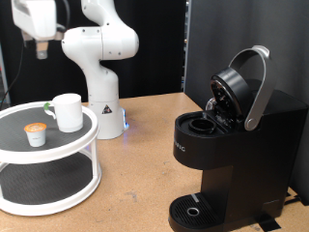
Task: Make a cup of coffee with the keurig machine
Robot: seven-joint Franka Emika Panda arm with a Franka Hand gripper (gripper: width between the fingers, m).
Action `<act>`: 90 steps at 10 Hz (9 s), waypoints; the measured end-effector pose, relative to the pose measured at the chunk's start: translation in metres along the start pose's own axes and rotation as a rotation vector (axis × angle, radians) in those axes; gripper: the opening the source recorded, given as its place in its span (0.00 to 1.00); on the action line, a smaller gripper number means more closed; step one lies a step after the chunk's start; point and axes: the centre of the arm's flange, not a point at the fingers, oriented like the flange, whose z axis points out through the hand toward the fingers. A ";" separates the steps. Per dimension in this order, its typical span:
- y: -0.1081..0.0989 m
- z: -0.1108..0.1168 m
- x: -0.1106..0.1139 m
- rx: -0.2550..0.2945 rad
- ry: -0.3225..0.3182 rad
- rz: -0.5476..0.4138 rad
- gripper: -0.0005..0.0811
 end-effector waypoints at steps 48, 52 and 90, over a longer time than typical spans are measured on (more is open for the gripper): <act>0.005 0.183 0.002 -0.077 -0.004 -0.009 0.83; 0.005 0.183 0.003 -0.076 -0.003 0.009 0.54; 0.059 -0.009 0.259 0.140 0.475 0.261 0.54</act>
